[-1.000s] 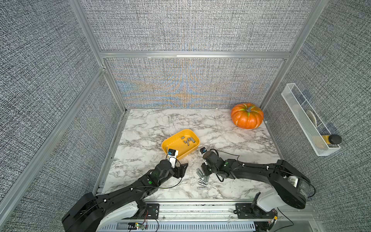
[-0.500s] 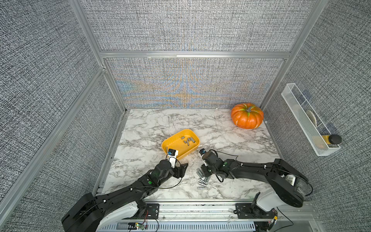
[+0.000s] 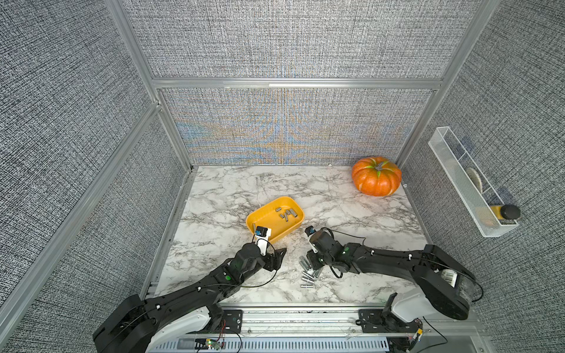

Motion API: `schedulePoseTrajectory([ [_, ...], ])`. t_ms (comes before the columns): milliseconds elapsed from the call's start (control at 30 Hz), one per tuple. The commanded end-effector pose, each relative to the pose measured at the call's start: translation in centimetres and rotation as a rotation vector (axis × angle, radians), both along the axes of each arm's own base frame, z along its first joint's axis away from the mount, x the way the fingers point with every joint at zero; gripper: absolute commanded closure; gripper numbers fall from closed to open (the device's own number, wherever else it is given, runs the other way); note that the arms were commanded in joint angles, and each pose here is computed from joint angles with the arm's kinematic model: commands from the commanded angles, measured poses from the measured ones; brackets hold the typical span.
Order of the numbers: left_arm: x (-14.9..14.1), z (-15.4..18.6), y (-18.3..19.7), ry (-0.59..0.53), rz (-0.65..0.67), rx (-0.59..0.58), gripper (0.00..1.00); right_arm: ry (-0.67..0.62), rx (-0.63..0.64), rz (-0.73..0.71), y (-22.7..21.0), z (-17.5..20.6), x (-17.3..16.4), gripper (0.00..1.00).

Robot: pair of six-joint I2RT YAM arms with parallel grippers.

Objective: Put the socket on the desktop into the storage box
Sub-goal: Pick up the socket head from the center of the board, then place the socket head in the storage box.

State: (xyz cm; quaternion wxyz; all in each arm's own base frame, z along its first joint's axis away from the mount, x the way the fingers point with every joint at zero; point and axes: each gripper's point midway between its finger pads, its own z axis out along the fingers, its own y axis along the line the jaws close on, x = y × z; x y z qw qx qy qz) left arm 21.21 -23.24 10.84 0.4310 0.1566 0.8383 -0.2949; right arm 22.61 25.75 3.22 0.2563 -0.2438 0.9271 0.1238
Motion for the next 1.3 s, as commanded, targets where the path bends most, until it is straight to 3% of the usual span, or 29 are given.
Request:
schedulePoseTrajectory([
  [0,0.3,0.6,-0.2,-0.019,0.003,-0.009,0.17,0.017,-0.003,-0.012,-0.3,-0.5,-0.4,0.66],
  [400,0.4,0.5,-0.2,-0.017,0.005,-0.006,0.17,0.035,-0.019,-0.005,-0.1,-1.3,-0.7,0.67],
  [800,0.4,0.5,-0.1,-0.016,0.012,-0.003,0.17,0.030,-0.018,-0.009,0.1,-1.2,-0.3,0.84],
  [1133,0.8,0.6,0.7,-0.020,0.057,0.010,0.17,-0.022,-0.019,-0.030,0.8,1.3,1.7,0.88],
  [1267,1.0,0.7,1.1,-0.020,0.085,0.013,0.17,-0.090,-0.007,-0.083,0.9,5.0,3.7,0.88],
])
